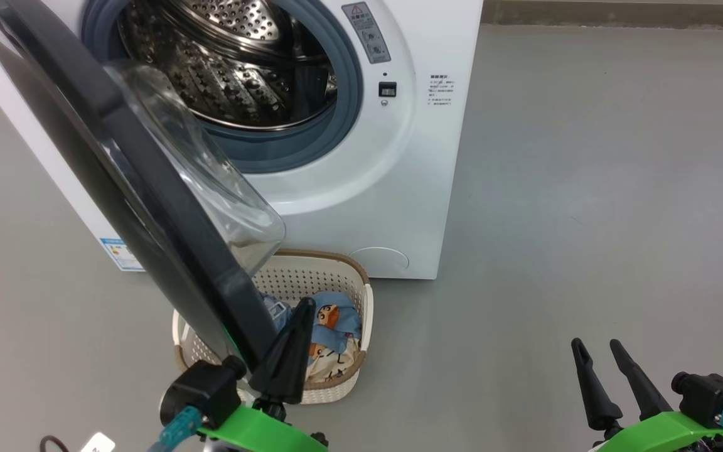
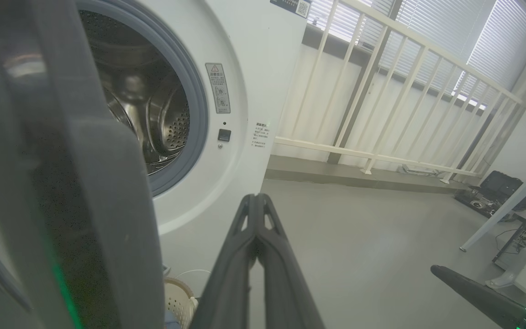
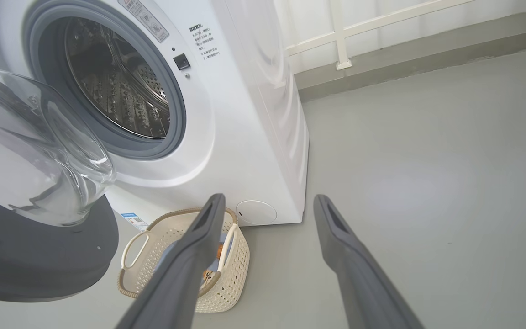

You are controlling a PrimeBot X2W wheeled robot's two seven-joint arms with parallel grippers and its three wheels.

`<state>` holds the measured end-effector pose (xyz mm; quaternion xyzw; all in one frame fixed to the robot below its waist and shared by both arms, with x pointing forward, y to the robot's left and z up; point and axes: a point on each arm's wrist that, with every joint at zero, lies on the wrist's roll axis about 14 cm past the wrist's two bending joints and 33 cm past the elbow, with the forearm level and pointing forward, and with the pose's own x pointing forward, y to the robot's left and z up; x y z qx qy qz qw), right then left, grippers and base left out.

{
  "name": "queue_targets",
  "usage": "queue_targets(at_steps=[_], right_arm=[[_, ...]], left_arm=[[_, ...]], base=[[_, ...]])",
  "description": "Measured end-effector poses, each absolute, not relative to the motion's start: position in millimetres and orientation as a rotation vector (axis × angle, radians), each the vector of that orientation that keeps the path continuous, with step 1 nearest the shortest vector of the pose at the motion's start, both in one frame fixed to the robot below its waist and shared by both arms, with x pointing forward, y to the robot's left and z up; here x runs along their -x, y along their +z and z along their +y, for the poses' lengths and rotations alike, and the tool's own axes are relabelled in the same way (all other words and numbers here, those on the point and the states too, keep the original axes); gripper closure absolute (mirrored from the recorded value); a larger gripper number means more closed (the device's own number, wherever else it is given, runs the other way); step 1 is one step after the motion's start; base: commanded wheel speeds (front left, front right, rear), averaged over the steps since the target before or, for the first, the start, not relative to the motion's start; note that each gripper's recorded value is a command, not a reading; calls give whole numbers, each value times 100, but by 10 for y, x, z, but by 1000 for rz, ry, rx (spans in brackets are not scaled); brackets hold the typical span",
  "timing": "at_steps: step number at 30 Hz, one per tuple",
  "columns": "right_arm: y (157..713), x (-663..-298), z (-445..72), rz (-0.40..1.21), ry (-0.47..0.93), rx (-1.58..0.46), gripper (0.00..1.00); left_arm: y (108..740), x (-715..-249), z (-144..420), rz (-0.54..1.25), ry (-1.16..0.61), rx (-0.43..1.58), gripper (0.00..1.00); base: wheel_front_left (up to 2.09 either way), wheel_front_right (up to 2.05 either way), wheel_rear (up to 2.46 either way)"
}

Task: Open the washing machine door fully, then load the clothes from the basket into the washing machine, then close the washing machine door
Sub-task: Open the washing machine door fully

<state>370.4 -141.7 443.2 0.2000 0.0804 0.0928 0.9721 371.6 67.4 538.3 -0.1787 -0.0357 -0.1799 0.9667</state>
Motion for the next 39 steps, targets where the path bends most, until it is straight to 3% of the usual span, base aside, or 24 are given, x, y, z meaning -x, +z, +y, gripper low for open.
queue_targets(at_steps=[39], right_arm=[[4541, -3866, -1209, 137, 273, -345, 0]], left_arm=[[5027, -3767, 1142, -11, -192, 381, 100]], base=[[0, 0, 0]])
